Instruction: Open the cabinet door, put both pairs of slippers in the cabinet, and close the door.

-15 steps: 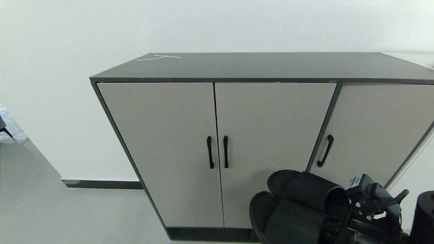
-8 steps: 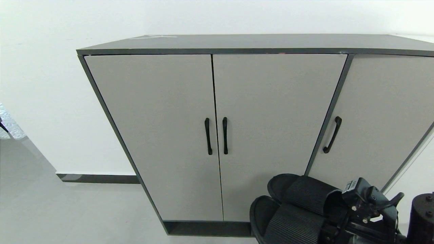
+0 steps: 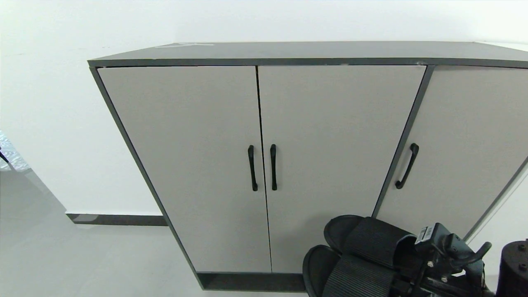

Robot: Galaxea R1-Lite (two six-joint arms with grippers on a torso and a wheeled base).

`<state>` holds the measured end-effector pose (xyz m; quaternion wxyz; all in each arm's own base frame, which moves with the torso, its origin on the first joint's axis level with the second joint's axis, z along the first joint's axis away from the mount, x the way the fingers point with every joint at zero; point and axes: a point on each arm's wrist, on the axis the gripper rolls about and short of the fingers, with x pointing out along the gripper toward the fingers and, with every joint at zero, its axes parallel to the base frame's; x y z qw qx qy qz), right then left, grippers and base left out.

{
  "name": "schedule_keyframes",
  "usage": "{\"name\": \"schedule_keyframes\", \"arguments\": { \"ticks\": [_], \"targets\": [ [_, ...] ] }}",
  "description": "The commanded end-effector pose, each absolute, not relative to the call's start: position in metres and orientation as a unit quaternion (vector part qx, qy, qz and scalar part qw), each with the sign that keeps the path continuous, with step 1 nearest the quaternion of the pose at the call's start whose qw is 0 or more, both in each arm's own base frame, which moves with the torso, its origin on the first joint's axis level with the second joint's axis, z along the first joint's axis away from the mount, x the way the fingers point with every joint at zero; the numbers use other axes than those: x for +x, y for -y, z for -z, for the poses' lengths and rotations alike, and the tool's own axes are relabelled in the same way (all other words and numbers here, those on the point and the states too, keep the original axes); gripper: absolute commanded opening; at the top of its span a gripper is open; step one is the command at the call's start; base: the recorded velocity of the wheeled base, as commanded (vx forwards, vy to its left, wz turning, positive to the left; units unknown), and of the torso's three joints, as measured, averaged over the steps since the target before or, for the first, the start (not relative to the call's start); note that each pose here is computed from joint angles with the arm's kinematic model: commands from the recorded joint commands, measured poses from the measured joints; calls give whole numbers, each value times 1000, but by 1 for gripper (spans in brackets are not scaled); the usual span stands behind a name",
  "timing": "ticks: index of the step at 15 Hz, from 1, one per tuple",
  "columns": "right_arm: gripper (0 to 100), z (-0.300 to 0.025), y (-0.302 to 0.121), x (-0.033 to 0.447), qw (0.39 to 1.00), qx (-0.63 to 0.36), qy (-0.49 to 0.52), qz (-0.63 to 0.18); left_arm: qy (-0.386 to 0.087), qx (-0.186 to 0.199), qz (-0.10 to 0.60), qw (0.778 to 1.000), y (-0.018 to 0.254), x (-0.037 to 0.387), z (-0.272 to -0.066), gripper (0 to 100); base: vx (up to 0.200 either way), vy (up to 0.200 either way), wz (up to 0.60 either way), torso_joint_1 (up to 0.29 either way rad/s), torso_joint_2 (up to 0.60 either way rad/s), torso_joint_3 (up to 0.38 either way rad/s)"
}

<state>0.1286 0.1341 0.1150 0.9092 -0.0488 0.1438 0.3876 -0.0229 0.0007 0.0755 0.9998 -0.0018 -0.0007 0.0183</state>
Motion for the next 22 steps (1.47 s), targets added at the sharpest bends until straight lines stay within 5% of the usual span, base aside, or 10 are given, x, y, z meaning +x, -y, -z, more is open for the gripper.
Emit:
{"name": "schedule_keyframes", "arguments": {
  "ticks": [1, 2, 3, 6, 9, 11, 14, 17, 20, 22],
  "targets": [
    [0, -115, -134, 129, 909, -49, -144, -387, 0, -2, -19, 1000, -1, -23, -75, 0, 0, 0, 0, 0, 0, 0],
    [0, -115, -134, 129, 909, -49, -144, -387, 0, 0, -18, 1000, -1, -23, -75, 0, 0, 0, 0, 0, 0, 0],
    [0, -115, -135, 129, 909, -49, -145, -388, 0, 1, -18, 1000, -1, -23, -75, 100, 0, 0, 0, 0, 0, 0],
    [0, -115, -136, 127, 906, -50, -143, -395, 2, 5, -18, 1000, -1, -23, -76, 100, 0, 0, 0, 0, 0, 0],
    [0, -115, -140, 123, 901, -52, -143, -406, 65, -70, 167, 981, 1, -40, -186, 100, 0, 0, 0, 0, 0, 0],
    [0, -115, -140, 123, 901, -52, -143, -407, -39, -74, 325, 942, 10, -6, -219, 100, 0, 0, 0, 0, 0, 0],
    [0, -114, -141, 124, 901, -53, -145, -406, -89, 11, 337, 937, 24, 73, -218, 100, 0, 0, 0, 0, 0, 0],
    [0, -110, -144, 127, 899, -57, -153, -406, -90, 22, 354, 931, 32, 94, -219, 100, 0, 0, 0, 0, 0, 0],
    [0, -106, -148, 131, 899, -57, -152, -406, -112, -82, 437, 888, 66, 121, -246, 100, 0, 0, 0, 0, 0, 0],
    [0, -107, -152, 134, 902, -48, -133, -407, -113, -81, 439, 887, 87, 163, -246, 100, 0, 0, 0, 0, 0, 0]
  ]
}}
